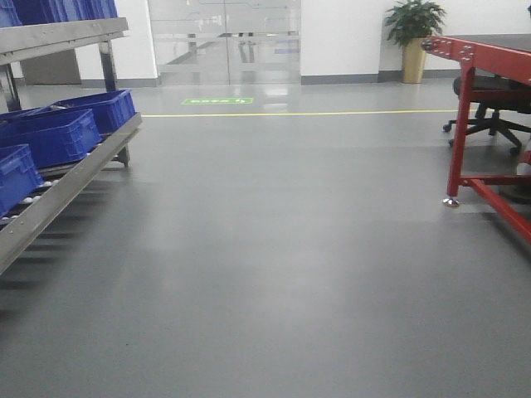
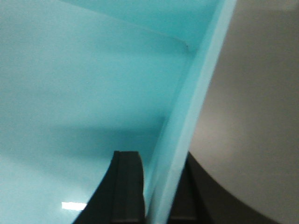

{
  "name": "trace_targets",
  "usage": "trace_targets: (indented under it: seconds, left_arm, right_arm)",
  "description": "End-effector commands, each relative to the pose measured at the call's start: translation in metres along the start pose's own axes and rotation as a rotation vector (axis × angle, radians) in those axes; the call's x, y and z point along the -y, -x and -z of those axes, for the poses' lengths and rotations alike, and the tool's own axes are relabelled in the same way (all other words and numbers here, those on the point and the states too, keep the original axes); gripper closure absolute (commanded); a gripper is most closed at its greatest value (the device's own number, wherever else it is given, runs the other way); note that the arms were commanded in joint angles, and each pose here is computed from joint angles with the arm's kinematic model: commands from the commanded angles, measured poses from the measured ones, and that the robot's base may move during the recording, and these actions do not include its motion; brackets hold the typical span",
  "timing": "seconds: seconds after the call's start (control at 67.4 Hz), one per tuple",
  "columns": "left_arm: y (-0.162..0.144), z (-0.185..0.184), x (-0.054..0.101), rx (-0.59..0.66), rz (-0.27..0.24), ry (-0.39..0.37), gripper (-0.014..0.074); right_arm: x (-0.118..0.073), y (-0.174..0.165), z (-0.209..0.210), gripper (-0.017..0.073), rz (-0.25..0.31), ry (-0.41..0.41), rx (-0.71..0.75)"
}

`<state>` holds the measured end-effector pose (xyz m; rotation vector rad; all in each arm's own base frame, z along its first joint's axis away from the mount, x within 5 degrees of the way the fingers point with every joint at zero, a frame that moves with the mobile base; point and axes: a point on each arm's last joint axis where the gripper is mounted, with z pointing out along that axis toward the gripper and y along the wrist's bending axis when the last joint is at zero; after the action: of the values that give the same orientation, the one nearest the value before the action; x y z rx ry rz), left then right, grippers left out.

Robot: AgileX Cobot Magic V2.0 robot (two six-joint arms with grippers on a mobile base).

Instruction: Move two blue bins to right shelf middle

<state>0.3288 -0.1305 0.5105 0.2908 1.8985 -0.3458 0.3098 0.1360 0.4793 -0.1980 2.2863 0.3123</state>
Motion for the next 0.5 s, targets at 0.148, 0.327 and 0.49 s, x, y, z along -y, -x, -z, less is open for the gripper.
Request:
trace_targets:
  seconds: [0.148,0.327,0.49]
  left_arm:
    - [0.012,0.009,0.003,0.093,0.01,-0.017,0.0704]
    - [0.012,0.009,0.003,0.093,0.01,-0.017,0.0704]
    - [0.012,0.009,0.003,0.093,0.01,-0.017,0.0704]
  right_arm:
    - [-0.002,0.008,-0.002,0.0712,0.034,0.019,0.072]
    - [-0.004,0.015,-0.006,0.0712,0.034,0.035,0.14]
    - [-0.005,0.021,-0.006,0.0712,0.034,0.051,0.212]
